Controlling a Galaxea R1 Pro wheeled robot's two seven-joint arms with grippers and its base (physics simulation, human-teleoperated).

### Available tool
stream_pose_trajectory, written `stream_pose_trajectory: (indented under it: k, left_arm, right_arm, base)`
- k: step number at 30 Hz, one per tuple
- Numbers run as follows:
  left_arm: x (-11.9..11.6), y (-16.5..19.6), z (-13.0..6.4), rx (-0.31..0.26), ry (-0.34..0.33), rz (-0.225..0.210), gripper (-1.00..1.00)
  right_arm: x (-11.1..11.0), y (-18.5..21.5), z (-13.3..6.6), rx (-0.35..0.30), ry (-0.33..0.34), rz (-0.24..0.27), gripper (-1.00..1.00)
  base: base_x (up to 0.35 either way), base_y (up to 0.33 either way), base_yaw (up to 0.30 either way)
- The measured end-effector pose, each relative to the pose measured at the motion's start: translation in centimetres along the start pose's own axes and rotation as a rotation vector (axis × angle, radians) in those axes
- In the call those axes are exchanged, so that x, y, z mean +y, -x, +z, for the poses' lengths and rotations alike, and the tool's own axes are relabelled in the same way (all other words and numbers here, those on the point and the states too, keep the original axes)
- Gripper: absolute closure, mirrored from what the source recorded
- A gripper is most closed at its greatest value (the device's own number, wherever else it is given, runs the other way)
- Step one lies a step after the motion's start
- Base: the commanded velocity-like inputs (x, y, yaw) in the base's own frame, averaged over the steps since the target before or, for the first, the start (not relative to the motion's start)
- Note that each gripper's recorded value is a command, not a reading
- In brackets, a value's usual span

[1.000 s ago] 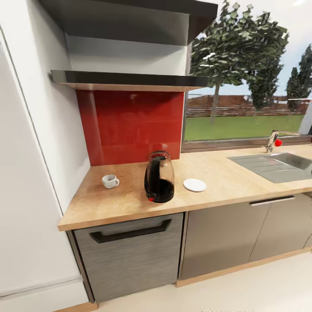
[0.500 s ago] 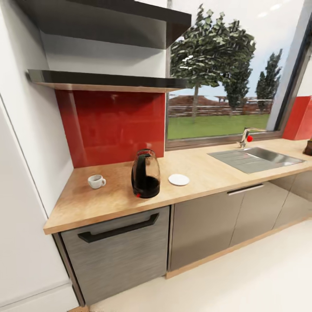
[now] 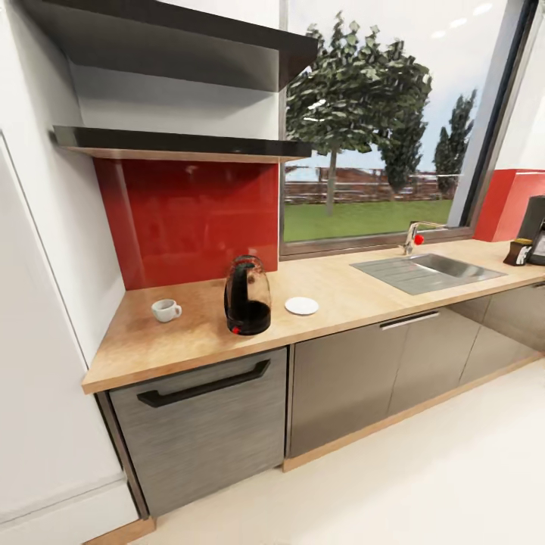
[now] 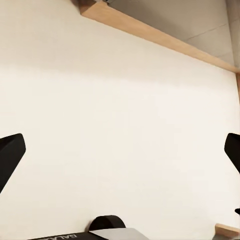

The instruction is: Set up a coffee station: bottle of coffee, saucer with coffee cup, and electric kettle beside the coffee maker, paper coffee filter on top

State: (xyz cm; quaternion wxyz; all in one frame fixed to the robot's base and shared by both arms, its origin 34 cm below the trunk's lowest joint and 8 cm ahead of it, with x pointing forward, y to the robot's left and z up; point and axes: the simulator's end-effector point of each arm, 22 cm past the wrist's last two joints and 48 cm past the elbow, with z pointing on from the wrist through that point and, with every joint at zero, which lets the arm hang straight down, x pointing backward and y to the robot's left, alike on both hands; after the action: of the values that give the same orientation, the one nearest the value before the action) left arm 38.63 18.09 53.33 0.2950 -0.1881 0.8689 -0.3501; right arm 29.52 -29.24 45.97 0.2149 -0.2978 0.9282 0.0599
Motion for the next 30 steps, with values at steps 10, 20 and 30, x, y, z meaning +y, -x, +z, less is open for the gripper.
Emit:
stream_pose_trajectory:
  k: [10, 20, 30]
  left_arm:
    - [-13.4, 11.6, 3.9, -0.163, -0.19, 0.346, -1.0]
    - [-27.3, 19.9, 1.6, -0.254, -0.266, 0.503, -1.0]
    - [-34.3, 22.7, -1.1, -0.289, -0.31, 0.557, -1.0]
  right_arm:
    - [-0.2, 0.0, 0.0, -0.001, -0.008, 0.003, -1.0]
    - [-0.5, 0.1, 0.0, -0.002, -0.013, 0.002, -1.0]
    - [-0.6, 0.0, -0.1, -0.002, -0.016, 0.001, -1.0]
  base:
    - [-0.001, 0.0, 0.0]
    - [0.0, 0.0, 0.0]
    - [0.0, 0.0, 0.0]
